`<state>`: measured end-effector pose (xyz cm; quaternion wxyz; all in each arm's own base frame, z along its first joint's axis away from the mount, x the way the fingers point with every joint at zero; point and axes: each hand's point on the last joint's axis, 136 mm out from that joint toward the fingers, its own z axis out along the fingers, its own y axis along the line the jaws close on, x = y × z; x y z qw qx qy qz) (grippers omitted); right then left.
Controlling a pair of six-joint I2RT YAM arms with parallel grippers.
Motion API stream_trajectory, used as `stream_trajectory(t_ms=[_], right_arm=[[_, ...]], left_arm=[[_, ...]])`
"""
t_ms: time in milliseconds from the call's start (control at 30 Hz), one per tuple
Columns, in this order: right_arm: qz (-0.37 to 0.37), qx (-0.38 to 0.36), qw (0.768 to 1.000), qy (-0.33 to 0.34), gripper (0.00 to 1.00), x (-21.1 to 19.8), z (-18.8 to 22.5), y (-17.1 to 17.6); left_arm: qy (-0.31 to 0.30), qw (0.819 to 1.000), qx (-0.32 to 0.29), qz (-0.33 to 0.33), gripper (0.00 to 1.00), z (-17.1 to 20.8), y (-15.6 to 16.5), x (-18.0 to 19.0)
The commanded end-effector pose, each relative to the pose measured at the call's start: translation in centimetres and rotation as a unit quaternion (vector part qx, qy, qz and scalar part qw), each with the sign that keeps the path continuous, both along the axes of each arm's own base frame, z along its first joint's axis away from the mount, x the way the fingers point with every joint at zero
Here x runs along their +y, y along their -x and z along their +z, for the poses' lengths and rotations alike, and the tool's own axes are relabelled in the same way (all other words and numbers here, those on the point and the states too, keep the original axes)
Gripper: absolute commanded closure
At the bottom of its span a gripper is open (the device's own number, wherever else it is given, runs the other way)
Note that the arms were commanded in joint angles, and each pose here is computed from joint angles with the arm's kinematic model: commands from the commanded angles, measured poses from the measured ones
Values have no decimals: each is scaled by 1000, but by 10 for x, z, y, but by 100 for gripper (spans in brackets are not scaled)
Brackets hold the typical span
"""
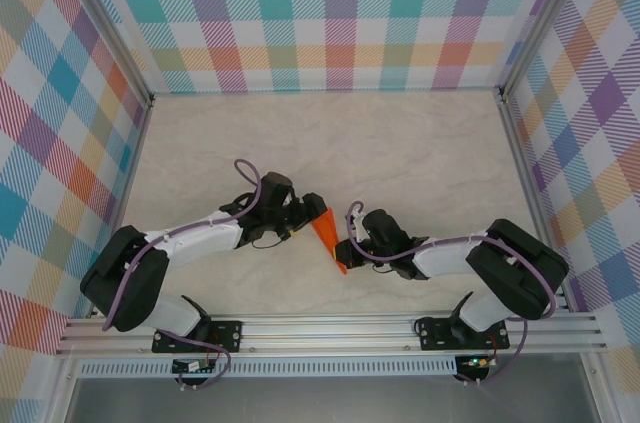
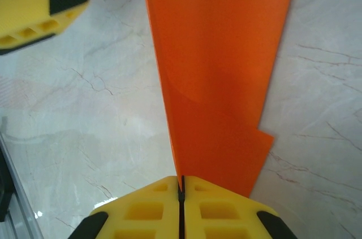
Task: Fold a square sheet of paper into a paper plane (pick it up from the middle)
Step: Fold the wing for the fifth time at the center of the table.
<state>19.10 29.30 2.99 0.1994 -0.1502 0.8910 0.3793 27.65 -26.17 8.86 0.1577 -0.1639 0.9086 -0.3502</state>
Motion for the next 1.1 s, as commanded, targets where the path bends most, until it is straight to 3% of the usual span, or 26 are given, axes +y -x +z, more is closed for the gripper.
stream_trajectory(t_ms=[0, 467, 833, 900, 1067], right_arm=[[13, -18, 1000, 13, 92, 2, 5, -3], [33, -40, 997, 51, 89, 3, 4, 0], [52, -65, 993, 88, 87, 9, 4, 3], [56, -70, 991, 97, 86, 10, 4, 4], [65, -84, 988, 113, 84, 11, 5, 6]], left_arm=[[-20, 1000, 18, 11, 14, 0, 0, 2], [-52, 995, 87, 0, 17, -18, 2, -6], [-96, 984, 147, -11, 48, -40, 9, -4], [-98, 984, 151, -11, 50, -42, 9, -4], [-105, 983, 153, -11, 68, -42, 9, -3]])
